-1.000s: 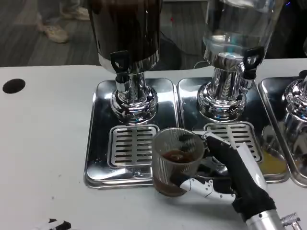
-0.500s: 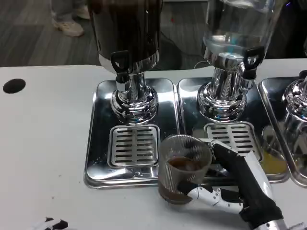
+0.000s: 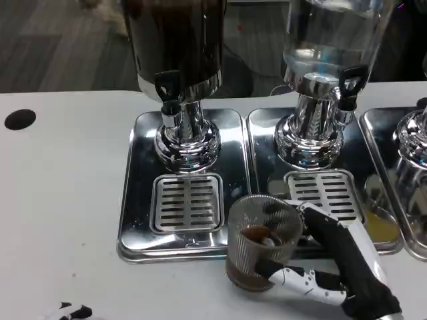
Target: Grasp the cup under the faucet to collect the drink, then remove the cup.
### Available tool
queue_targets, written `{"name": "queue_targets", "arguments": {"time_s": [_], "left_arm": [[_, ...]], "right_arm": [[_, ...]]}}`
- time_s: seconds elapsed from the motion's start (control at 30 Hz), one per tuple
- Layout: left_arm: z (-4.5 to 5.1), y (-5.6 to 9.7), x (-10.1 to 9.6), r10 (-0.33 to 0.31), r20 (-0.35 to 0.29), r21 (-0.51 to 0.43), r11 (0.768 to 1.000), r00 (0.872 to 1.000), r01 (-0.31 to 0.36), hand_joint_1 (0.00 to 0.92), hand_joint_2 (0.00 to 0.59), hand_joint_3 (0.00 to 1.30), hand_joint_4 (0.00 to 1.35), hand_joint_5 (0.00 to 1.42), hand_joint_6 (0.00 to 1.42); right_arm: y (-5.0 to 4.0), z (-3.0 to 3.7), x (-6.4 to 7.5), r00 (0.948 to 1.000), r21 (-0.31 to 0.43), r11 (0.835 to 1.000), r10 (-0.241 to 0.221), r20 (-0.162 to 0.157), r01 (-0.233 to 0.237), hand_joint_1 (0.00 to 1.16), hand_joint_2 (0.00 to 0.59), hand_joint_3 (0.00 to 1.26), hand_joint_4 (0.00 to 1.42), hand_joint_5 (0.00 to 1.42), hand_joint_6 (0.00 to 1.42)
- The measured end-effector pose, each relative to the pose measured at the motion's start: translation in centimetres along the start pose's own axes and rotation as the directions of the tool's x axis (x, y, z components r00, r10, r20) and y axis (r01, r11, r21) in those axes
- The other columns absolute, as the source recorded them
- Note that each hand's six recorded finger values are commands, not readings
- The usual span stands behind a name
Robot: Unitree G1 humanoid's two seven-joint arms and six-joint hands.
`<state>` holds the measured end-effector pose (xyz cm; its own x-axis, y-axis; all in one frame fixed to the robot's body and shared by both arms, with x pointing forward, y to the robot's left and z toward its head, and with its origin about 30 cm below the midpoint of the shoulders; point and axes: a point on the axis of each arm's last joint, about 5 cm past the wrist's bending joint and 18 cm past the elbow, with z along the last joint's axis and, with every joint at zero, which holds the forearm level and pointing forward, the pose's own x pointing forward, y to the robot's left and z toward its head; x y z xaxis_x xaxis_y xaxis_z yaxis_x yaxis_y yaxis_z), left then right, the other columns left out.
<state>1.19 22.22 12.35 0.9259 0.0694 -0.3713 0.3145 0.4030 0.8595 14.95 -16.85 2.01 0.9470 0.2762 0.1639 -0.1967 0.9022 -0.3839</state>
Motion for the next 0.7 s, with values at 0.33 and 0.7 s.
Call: {"name": "queue_targets", "arguments": {"time_s": [0.33, 0.7], "left_arm": [[-0.06, 0.05, 0.07, -0.005, -0.011, -0.005, 1.0, 1.0, 0.005, 0.0, 0.111, 0.25, 0.12, 0.18, 0.4], [0.0, 0.13, 0.14, 0.0, -0.011, -0.005, 1.0, 1.0, 0.0, 0.0, 0.11, 0.25, 0.12, 0.18, 0.41]], "right_arm": [[-0.15, -0.35, -0.54, 0.9999, 0.014, 1.0, -0.009, 0.007, 0.009, 0.69, 0.11, 0.5, 0.55, 0.62, 0.52], [-0.46, -0.53, -0.9, 0.9998, 0.008, 1.0, -0.01, 0.014, 0.01, 0.7, 0.103, 0.51, 0.55, 0.62, 0.52]]}}
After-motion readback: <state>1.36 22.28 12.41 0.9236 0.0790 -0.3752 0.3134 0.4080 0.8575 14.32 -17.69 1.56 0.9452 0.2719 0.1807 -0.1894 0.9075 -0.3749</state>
